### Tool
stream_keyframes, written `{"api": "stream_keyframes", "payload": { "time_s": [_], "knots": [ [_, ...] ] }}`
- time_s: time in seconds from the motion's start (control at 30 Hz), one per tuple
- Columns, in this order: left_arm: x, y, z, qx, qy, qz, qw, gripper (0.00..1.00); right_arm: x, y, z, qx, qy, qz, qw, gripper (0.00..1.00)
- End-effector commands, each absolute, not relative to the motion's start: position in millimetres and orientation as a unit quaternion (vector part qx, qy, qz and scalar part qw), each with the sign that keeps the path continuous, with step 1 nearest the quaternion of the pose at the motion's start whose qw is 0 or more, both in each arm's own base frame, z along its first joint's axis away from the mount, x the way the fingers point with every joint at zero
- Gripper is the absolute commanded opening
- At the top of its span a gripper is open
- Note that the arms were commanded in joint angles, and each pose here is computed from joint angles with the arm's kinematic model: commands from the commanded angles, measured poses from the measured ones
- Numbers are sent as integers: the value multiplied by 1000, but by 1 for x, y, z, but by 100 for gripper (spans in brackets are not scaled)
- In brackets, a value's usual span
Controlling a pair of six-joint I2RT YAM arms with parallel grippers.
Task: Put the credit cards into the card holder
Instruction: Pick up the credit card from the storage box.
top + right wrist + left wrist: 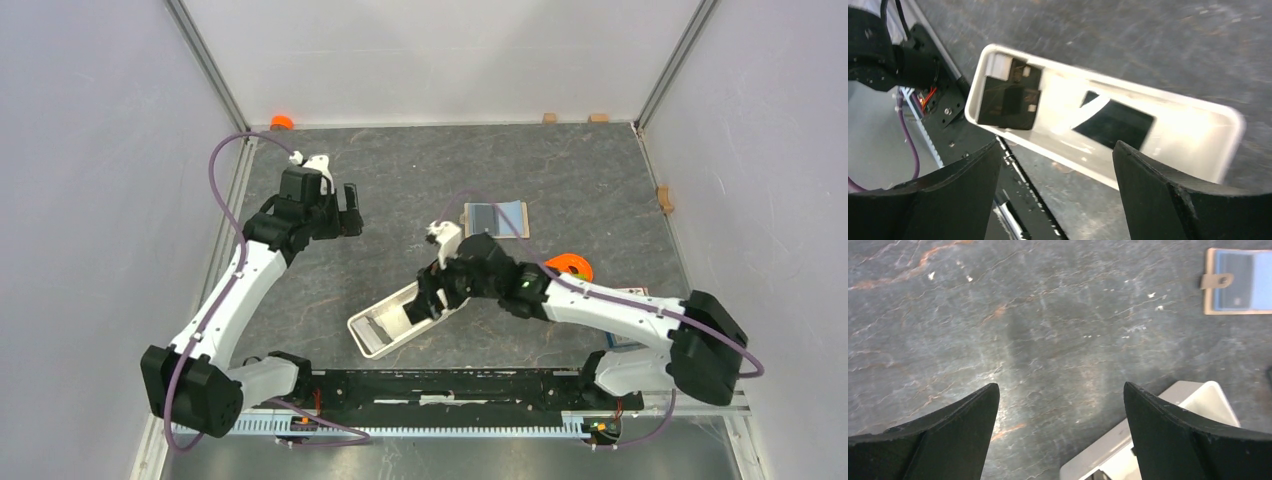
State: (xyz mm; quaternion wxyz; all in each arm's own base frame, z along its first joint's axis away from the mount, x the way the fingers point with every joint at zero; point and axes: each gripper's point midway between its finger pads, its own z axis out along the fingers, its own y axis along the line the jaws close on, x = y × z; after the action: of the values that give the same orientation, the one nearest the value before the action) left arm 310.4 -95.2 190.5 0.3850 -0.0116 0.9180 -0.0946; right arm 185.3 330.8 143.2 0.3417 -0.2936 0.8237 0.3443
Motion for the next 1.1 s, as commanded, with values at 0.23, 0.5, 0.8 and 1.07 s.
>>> {"api": "stream_keyframes", "payload": {
  "time_s": [0.23,0.5,0.8,1.07],
  "knots": [
    [306,-53,185,-20,908,-19,417,100,132,420,135,-335,835,303,315,93],
    [301,-53,194,-20,900,-26,434,100,106,447,109,-372,844,261,284,96],
    [298,-54,198,-21,897,-34,441,100,94,470,93,-401,842,238,270,94],
    [297,-55,198,-21,896,-38,442,100,84,478,98,-412,834,252,267,87]
  ]
}}
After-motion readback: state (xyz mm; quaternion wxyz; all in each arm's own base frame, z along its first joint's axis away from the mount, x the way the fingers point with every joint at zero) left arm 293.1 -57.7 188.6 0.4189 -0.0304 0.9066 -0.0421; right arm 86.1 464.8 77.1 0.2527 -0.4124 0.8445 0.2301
